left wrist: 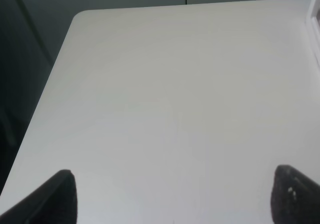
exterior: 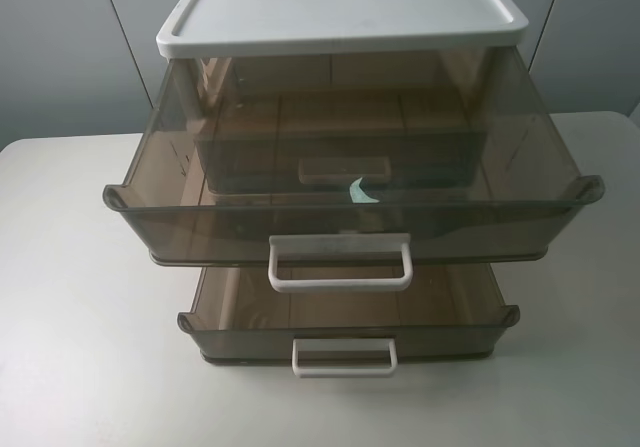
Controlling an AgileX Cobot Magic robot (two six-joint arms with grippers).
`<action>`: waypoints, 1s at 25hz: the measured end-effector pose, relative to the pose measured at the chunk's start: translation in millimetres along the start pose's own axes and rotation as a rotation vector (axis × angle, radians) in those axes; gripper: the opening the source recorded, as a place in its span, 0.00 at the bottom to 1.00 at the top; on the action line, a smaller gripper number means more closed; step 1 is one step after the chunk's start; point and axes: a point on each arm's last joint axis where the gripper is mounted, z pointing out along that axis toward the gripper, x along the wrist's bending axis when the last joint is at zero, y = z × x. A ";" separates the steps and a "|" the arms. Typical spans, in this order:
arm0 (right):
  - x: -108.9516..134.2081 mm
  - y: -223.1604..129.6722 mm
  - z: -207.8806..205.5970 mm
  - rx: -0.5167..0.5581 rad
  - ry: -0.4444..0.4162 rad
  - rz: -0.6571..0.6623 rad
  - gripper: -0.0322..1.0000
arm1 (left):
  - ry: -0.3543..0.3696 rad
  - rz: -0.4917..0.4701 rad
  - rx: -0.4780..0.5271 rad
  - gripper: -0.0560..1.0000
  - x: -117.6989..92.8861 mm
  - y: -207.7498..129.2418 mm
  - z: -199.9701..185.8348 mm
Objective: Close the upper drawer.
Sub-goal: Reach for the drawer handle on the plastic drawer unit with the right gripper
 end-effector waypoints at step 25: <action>65.7 151.8 78.2 0.145 0.373 -0.480 0.62 | 0.000 0.000 0.000 0.76 0.0 0.0 0.0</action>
